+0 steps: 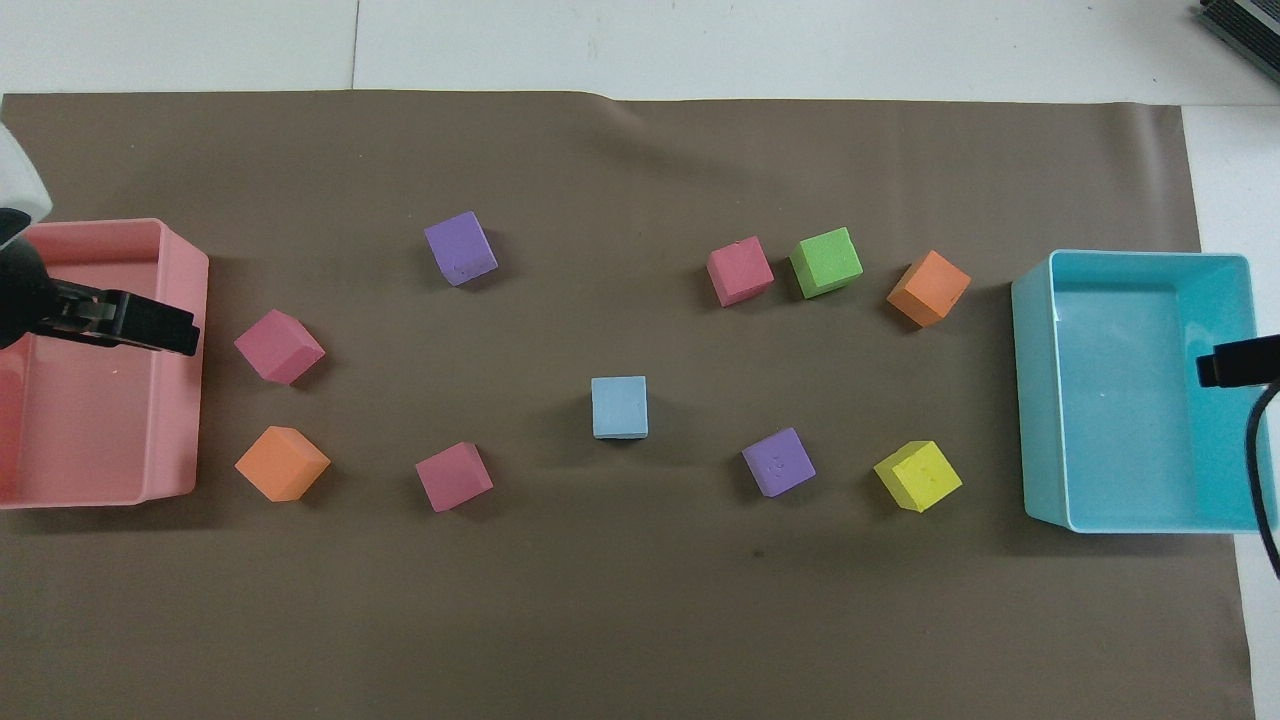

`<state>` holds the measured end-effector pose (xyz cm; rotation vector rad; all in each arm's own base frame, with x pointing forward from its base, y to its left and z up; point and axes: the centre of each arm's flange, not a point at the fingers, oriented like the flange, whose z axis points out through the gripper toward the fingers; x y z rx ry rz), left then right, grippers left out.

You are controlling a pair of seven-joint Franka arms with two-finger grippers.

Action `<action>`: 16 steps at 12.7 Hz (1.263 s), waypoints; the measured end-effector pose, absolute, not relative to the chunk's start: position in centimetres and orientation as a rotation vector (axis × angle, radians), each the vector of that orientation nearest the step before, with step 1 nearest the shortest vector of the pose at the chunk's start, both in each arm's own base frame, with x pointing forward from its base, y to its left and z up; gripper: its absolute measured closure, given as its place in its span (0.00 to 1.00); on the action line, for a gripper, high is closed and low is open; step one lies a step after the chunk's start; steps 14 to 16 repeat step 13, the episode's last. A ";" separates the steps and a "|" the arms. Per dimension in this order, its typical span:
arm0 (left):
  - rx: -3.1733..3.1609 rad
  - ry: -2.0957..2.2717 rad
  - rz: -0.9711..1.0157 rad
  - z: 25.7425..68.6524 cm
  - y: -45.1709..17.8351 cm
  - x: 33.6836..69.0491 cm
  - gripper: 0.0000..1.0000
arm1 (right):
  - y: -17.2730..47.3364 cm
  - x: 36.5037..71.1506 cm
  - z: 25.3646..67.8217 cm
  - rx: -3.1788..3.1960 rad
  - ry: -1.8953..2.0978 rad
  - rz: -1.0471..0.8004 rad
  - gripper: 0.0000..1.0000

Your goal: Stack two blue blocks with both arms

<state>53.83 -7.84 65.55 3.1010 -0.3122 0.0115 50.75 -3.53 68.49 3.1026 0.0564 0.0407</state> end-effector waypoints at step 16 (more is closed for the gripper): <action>3.101 -0.312 0.012 64.8 -7.9 54.2 0.00 | -2.2 49.5 67.7 3.144 0.093 -0.044 0.00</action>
